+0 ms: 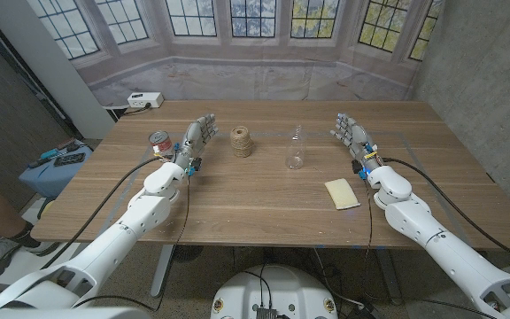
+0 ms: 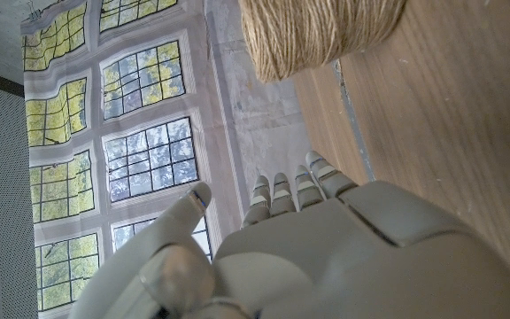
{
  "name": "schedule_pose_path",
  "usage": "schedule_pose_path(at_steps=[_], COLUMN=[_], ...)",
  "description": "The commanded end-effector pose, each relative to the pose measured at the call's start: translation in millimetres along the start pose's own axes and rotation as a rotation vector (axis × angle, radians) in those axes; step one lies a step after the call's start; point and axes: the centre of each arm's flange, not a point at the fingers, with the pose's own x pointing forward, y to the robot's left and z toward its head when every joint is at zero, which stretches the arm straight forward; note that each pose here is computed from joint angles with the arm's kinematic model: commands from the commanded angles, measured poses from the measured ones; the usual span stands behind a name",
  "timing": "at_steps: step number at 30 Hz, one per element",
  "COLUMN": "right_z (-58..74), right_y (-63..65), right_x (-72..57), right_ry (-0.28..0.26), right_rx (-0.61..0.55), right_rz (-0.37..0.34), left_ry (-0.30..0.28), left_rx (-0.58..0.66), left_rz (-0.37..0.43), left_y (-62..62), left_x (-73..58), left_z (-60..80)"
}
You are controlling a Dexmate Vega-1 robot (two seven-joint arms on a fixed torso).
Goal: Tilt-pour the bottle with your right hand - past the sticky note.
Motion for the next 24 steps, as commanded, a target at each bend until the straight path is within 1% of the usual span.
schedule_pose_path(at_steps=[1, 7, 24], right_z=[8.7, 11.6, 12.5], right_y=[8.5, 14.1, 24.3], right_x=[-4.6, -6.6, -11.1], right_ry=[-0.025, -0.057, -0.105], right_rx=[-0.065, -0.085, -0.141], right_rz=[0.031, 0.042, 0.083], left_ry=[0.002, 0.006, 0.004], left_rx=[0.007, 0.019, 0.040], left_rz=[-0.010, -0.020, -0.025], left_y=[-1.2, -0.5, 3.7], left_x=[0.0, 2.8, 7.1], left_z=[-0.5, 0.0, 3.5])
